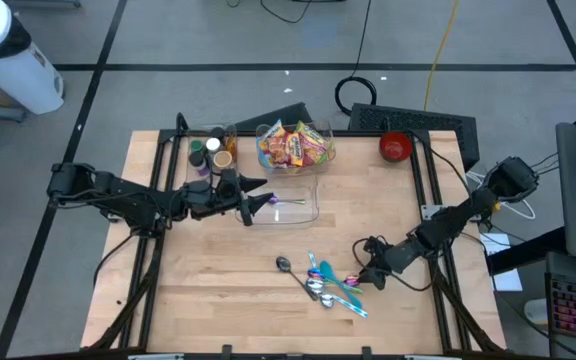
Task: Pick & Place Food Item
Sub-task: Put the right purple spoon into the bottom transparent bin
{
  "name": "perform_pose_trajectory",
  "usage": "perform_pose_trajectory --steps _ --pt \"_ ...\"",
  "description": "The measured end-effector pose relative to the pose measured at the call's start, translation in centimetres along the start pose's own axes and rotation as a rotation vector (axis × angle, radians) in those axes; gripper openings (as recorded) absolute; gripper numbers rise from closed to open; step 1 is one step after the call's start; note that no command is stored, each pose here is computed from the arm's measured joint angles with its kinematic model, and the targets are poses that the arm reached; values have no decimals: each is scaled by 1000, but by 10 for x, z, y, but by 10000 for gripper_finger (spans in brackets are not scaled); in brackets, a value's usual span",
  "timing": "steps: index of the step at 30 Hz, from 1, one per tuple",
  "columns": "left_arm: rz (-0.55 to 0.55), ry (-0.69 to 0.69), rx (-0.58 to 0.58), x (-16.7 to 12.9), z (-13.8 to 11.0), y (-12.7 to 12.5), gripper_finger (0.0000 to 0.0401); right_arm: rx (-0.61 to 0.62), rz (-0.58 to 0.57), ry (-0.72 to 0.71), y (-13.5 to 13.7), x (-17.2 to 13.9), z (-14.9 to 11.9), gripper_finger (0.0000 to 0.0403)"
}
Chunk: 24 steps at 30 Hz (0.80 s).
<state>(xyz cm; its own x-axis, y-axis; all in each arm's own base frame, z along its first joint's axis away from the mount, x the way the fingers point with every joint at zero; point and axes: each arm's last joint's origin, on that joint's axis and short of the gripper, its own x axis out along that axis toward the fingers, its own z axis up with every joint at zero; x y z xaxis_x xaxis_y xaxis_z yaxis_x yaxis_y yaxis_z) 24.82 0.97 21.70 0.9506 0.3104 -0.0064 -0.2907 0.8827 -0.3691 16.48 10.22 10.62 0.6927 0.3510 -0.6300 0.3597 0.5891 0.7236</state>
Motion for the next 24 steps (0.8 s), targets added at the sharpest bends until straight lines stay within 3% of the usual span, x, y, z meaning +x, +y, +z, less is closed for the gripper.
perform_pose_trajectory --steps 5,15,24 --pt "0 0 -1 0 0 0 280 -19 39 9 2 0 1 169" --pt "0 1 -3 0 0 0 280 -15 -20 27 -1 8 -1 162" --pt "1 2 -2 0 0 0 280 -42 -21 34 -1 9 -1 87"
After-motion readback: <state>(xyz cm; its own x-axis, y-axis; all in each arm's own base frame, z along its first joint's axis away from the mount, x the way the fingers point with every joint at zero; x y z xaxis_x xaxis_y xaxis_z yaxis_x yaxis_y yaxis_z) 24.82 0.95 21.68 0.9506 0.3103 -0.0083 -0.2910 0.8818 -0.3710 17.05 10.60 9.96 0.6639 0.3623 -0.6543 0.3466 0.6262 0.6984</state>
